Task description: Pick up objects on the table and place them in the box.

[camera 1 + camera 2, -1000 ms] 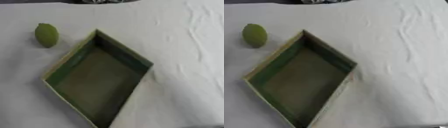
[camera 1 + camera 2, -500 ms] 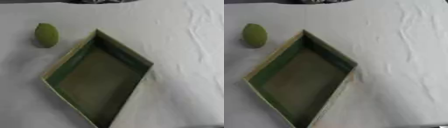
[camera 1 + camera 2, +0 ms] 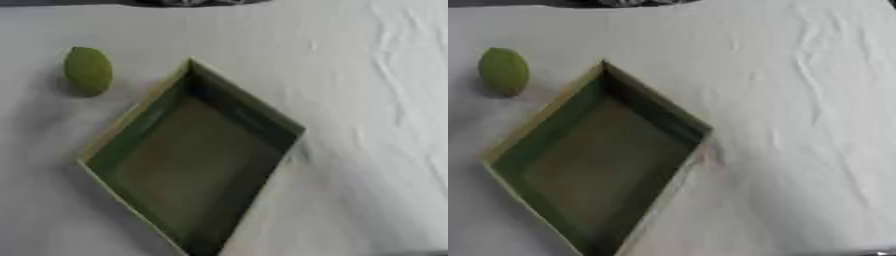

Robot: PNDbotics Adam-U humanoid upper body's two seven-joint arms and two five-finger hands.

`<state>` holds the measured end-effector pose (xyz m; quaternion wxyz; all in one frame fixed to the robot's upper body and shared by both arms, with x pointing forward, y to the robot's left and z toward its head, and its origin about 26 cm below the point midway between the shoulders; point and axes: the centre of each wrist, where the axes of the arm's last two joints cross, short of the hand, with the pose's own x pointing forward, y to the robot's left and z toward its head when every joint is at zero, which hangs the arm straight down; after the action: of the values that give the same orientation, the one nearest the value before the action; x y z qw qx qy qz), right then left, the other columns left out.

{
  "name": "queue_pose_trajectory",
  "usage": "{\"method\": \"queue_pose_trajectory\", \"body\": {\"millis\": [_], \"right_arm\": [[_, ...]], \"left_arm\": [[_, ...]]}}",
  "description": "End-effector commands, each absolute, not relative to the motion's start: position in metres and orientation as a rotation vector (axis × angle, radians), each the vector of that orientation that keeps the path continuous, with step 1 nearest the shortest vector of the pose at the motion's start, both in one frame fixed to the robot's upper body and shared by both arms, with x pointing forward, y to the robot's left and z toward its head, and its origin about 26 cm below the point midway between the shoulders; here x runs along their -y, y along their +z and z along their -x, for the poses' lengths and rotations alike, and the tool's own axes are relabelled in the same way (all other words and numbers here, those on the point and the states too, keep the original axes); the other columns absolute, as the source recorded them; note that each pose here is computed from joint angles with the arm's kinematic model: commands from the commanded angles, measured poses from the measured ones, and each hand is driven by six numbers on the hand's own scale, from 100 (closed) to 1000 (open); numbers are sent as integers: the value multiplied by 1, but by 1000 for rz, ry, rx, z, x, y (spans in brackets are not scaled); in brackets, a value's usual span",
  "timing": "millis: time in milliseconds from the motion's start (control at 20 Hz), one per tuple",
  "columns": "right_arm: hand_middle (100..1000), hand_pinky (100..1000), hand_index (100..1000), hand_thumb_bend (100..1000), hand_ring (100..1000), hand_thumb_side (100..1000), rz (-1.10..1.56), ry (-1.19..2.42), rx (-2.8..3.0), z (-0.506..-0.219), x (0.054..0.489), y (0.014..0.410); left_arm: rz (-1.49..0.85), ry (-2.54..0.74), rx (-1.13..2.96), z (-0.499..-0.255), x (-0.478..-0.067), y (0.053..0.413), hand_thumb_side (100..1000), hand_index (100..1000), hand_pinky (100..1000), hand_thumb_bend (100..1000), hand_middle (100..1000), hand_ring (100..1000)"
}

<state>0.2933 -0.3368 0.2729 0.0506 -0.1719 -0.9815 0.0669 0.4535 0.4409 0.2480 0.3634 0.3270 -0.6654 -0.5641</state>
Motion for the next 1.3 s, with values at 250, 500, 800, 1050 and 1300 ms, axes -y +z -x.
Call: {"method": "queue_pose_trajectory", "body": {"millis": [250, 500, 800, 1050, 1300], "right_arm": [[585, 808, 722, 100, 626, 519, 531, 209, 3015, -289, 337, 281], [585, 809, 722, 100, 626, 525, 529, 191, 3011, -290, 338, 280], [584, 810, 722, 100, 626, 526, 525, 172, 3007, -290, 337, 278], [584, 810, 722, 100, 626, 529, 517, 165, 3008, -290, 337, 279], [584, 811, 721, 100, 626, 531, 512, 158, 3008, -290, 336, 278]], "left_arm": [[-901, -1463, 1789, -458, -417, 267, 317, 942, 953, 100, 916, 939], [-827, -1373, 1870, -468, -385, 259, 674, 922, 956, 100, 910, 935], [-830, -1268, 1853, -475, -366, 246, 653, 927, 968, 100, 914, 945], [-888, -1267, 1836, -477, -344, 251, 635, 931, 971, 100, 916, 947], [-879, -1285, 1828, -476, -319, 256, 568, 921, 970, 100, 907, 941]]}}
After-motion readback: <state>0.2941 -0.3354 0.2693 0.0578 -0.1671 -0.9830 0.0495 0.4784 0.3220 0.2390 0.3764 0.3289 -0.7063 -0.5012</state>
